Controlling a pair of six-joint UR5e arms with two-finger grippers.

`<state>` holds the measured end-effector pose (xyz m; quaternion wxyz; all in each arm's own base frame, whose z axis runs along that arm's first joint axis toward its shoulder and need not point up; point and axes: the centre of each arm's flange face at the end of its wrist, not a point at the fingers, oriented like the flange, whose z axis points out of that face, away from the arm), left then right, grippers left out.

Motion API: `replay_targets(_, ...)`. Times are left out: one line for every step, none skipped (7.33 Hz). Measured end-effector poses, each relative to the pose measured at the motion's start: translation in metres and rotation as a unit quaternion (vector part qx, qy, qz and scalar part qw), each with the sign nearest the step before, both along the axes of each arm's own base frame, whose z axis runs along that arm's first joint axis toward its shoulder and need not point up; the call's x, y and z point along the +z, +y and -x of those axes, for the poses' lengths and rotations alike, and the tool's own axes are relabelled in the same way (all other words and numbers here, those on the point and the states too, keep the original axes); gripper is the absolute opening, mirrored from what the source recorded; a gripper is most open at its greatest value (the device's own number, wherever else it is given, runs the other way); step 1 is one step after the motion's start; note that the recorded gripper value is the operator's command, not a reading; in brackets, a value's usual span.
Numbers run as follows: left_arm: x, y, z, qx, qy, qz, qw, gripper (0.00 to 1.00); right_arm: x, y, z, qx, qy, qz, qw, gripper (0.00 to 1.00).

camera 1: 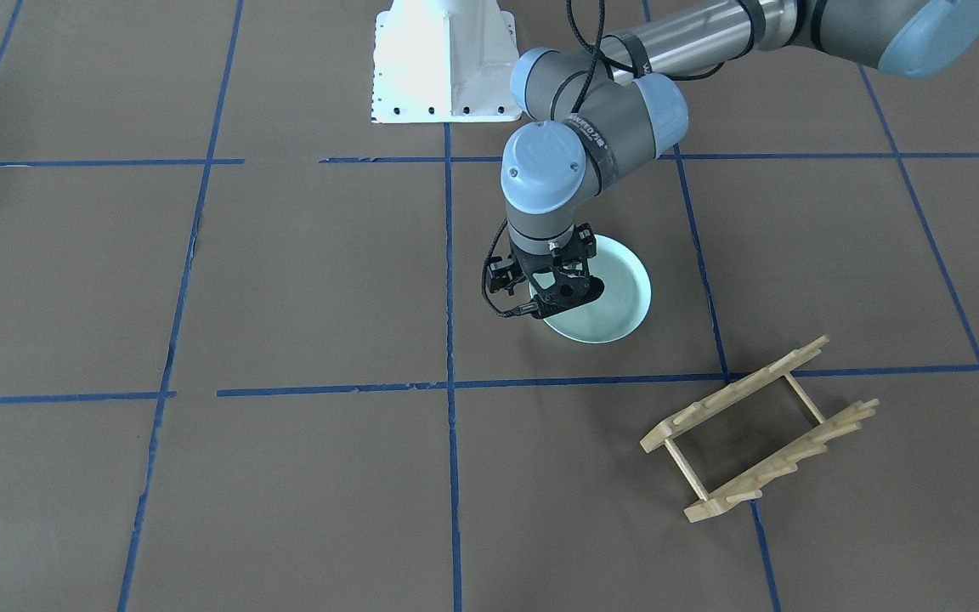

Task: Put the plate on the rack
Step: 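Move the left gripper over the light green plate, then lower the left gripper and grasp the plate's rim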

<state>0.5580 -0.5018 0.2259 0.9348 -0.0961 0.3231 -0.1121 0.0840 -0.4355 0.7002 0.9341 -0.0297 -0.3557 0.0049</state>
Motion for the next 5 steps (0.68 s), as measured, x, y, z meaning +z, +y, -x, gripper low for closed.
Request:
replay_targets(0.008, 0.0, -0.01, -0.001, -0.002, 0.0, 1.0, 0.94, 0.0, 0.0, 0.0, 0.0, 0.0, 0.0, 1.0, 1.0)
replay_targets(0.015, -0.002, -0.015, -0.003, -0.003, -0.004, 1.0, 0.86, 0.0, 0.0, 0.0, 0.0, 0.0, 0.0, 1.0, 1.0)
replay_targets(0.021, -0.005, -0.017, -0.005, -0.004, -0.007, 1.0, 0.78, 0.0, 0.0, 0.0, 0.0, 0.0, 0.0, 1.0, 1.0)
replay_targets(0.023, -0.005, -0.017, -0.005, -0.004, -0.009, 0.9999, 0.69, 0.0, 0.0, 0.0, 0.0, 0.0, 0.0, 1.0, 1.0)
replay_targets(0.024, -0.006, -0.017, -0.005, -0.004, -0.011, 0.9999, 0.61, 0.0, 0.0, 0.0, 0.0, 0.0, 0.001, 1.0, 1.0)
